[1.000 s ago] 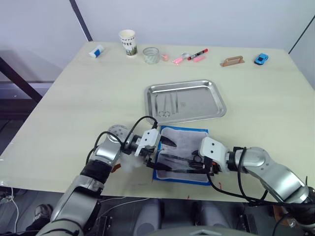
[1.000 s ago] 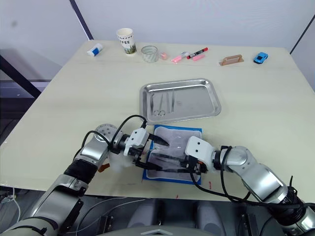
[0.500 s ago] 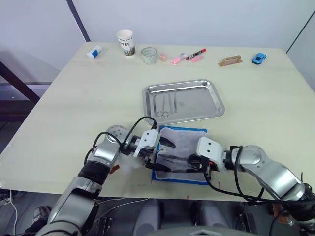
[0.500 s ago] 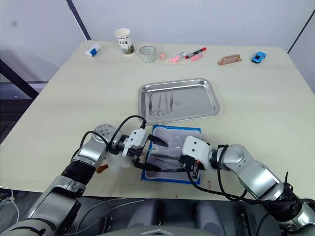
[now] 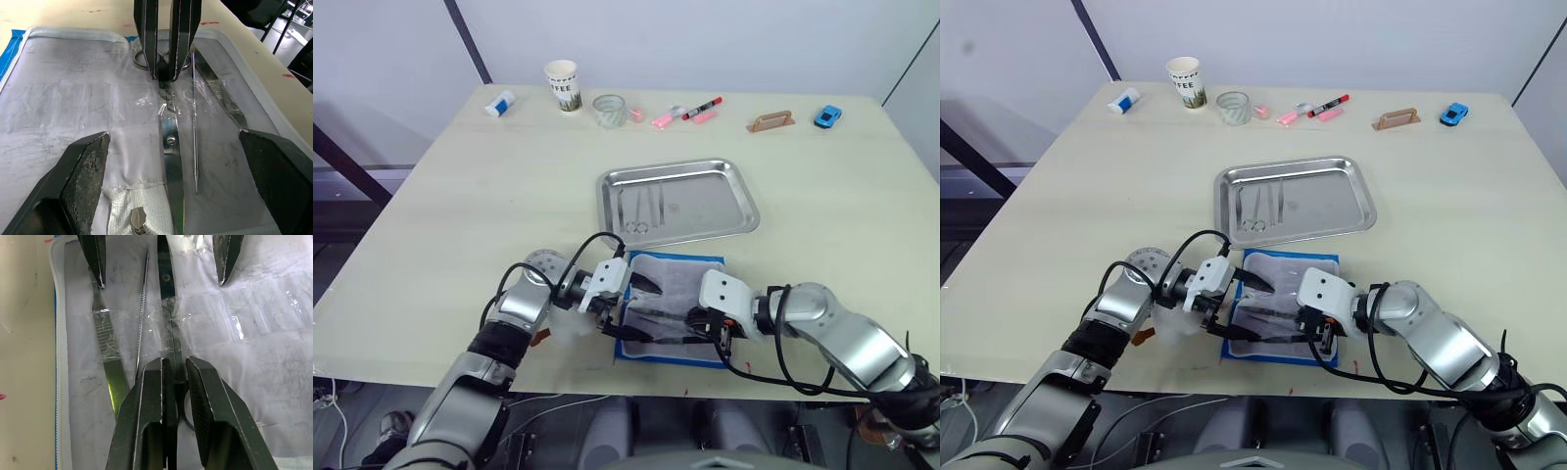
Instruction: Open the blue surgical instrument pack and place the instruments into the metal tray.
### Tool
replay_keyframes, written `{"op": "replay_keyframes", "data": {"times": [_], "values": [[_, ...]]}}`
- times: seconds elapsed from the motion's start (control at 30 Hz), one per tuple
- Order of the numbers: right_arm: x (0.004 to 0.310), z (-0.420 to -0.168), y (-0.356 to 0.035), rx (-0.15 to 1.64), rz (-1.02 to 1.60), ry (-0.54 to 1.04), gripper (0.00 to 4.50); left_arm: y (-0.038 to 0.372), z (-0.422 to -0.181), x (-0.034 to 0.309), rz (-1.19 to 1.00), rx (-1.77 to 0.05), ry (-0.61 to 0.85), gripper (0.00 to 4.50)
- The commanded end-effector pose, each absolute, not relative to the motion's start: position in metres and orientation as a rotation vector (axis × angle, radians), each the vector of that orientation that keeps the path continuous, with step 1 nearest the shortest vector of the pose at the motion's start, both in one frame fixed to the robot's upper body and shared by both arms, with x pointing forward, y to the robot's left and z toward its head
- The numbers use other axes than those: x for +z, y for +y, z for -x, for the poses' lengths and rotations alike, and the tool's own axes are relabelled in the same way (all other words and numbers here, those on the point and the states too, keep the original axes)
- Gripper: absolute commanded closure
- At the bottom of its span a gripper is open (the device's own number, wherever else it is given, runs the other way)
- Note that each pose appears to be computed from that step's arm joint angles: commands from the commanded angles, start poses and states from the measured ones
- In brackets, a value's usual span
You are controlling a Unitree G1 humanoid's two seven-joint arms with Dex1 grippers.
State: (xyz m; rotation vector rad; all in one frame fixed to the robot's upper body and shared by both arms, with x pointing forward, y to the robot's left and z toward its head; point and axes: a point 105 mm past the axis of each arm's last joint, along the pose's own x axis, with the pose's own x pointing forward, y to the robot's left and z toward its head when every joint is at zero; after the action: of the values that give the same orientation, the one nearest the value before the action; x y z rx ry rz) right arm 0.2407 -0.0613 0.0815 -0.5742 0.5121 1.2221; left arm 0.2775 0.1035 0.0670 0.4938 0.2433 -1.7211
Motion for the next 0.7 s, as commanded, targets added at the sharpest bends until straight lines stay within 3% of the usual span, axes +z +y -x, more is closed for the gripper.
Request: {"op": "replay_keyframes", "data": {"times": [0.03,0.07,0.43,0.53,0.63,0.7], "values": [[0.0728,-0.2377,-0.0631,1.216,0.574,0.567,2.6,0.1129,-0.2689,0.0459,-0.472,-1.72,0.358,0.0],[0.0725,-0.2372,-0.0631,1.22,0.571,0.572,2.03,0.1132,-0.2689,0.0456,-0.471,-1.719,0.359,0.0],[0.0689,-0.2383,-0.0619,1.227,0.585,0.588,2.03,0.1144,-0.2693,0.0447,-0.467,-1.711,0.359,0.0],[0.0676,-0.2379,-0.062,1.23,0.579,0.597,2.87,0.1147,-0.2692,0.0442,-0.465,-1.709,0.36,0.0],[0.0663,-0.2382,-0.0623,1.235,0.582,0.6,4.22,0.1151,-0.2692,0.0436,-0.464,-1.707,0.361,0.0],[0.0658,-0.2384,-0.0625,1.236,0.586,0.599,4.37,0.1153,-0.2693,0.0435,-0.464,-1.706,0.36,0.0]]}}
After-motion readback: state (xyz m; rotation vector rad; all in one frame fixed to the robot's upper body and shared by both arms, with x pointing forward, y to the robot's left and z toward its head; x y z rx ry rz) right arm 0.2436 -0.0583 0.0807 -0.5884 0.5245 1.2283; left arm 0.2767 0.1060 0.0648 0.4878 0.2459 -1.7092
